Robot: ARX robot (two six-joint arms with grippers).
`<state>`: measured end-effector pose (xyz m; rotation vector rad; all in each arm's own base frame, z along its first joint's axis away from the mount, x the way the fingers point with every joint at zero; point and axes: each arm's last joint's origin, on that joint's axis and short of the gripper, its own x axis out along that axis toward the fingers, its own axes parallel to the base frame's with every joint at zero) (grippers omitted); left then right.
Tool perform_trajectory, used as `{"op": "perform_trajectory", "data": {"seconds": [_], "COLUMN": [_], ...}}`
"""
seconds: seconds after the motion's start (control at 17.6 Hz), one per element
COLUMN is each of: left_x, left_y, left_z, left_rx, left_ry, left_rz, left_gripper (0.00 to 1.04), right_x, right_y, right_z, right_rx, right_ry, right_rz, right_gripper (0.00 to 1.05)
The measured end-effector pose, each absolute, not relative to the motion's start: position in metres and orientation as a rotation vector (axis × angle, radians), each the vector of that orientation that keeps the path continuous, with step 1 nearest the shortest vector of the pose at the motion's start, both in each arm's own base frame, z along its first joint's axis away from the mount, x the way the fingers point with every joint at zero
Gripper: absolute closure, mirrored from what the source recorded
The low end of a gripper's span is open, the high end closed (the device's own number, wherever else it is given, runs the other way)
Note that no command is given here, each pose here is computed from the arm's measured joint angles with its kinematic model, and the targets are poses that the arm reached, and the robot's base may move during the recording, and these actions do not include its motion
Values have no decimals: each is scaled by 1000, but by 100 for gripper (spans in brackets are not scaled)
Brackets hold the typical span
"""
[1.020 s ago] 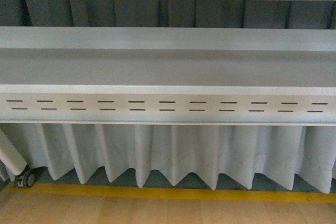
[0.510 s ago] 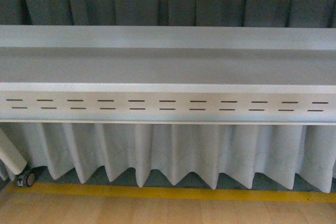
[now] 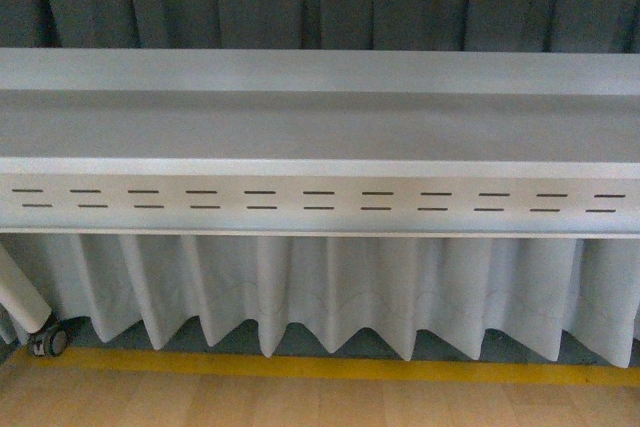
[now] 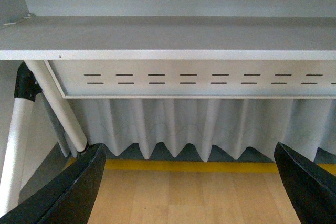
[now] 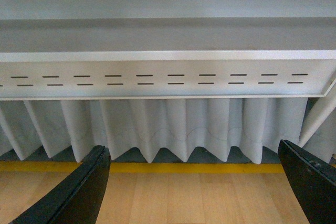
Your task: Wind up and store yellow beetle toy
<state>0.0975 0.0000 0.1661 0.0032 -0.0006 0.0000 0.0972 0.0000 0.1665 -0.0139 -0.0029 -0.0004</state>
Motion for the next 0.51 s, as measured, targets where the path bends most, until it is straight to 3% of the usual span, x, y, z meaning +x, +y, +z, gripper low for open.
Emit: {"op": "perform_trajectory", "data": {"seconds": [0.51], "left_x": [97], "left_y": [0], "left_z": [166], "left_rx": [3], "left_ry": [-1], "left_rz": [0], "left_gripper": [7], "right_x": [97], "right_y": [0], "right_z": [167], "right_rx": [-14], "right_ry": [-3], "right_rz": [0], "right_gripper": [7]}}
